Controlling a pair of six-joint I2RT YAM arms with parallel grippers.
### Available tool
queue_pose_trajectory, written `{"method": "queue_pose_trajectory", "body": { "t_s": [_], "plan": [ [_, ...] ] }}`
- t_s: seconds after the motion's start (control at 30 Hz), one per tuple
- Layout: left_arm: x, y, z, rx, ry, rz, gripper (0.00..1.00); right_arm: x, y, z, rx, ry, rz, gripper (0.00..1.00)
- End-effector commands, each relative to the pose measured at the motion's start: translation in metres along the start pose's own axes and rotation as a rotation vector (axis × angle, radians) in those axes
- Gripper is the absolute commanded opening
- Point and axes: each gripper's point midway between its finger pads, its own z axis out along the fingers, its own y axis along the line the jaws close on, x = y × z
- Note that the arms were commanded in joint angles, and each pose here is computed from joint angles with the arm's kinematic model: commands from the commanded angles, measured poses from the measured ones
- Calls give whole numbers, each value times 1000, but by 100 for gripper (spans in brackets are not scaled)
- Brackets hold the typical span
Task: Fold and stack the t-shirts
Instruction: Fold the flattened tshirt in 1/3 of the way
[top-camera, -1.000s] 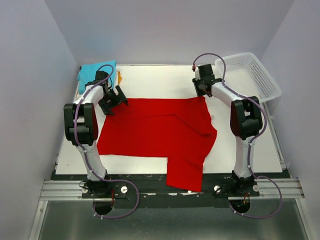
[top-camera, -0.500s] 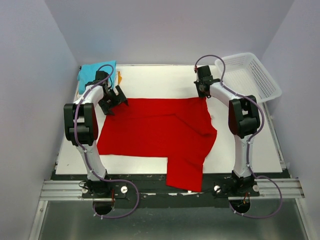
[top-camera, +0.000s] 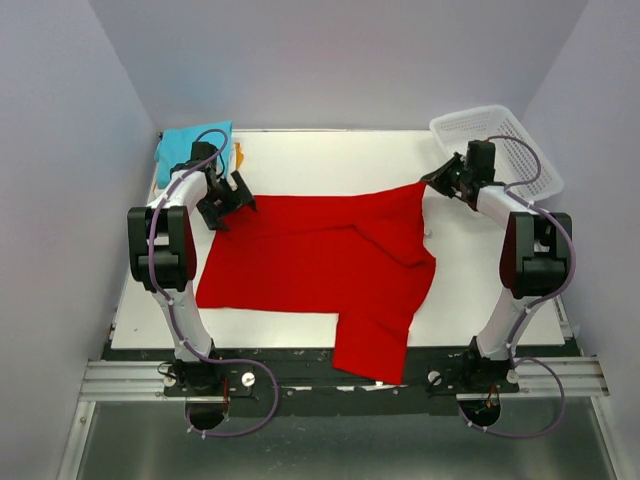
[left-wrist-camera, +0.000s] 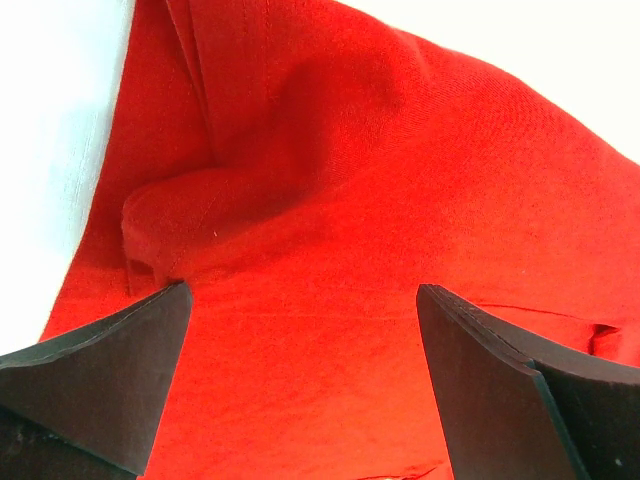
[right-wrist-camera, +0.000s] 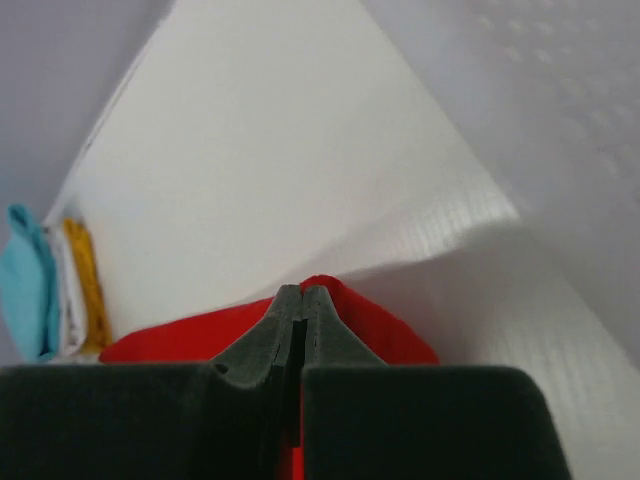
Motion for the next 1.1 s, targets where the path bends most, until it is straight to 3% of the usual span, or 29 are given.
{"method": "queue_pose_trajectory", "body": {
  "t_s": [0.0,0.17,0.4,0.67,0.77,0.87,0.93,1.07],
  "plan": [
    [-1,5,-1,-22,3,4,98,-1,73,-22,-355,21,185,1],
    [-1,5,-1,-23,4,3,98,-7,69,-30,-389,10,308,2],
    [0,6,-1,-24,5,0,98,-19,16,-16,-104,-124,278,12],
    [1,7,-1,-28,12,-3,99,-51,-23,-17,155,-258,155,46],
    [0,7,-5,-34,2,-4,99,-54,-6,-31,107,-226,15,64],
    [-6,-2,-17,-6,-28,-7,99,-34,18,-41,1,-125,-105,76],
    [-10,-10,-27,19,-54,-4,99,-9,34,-46,-29,-54,-188,97],
    [-11,-24,-44,59,-91,9,99,59,56,-56,-78,78,-286,100]
  ]
}}
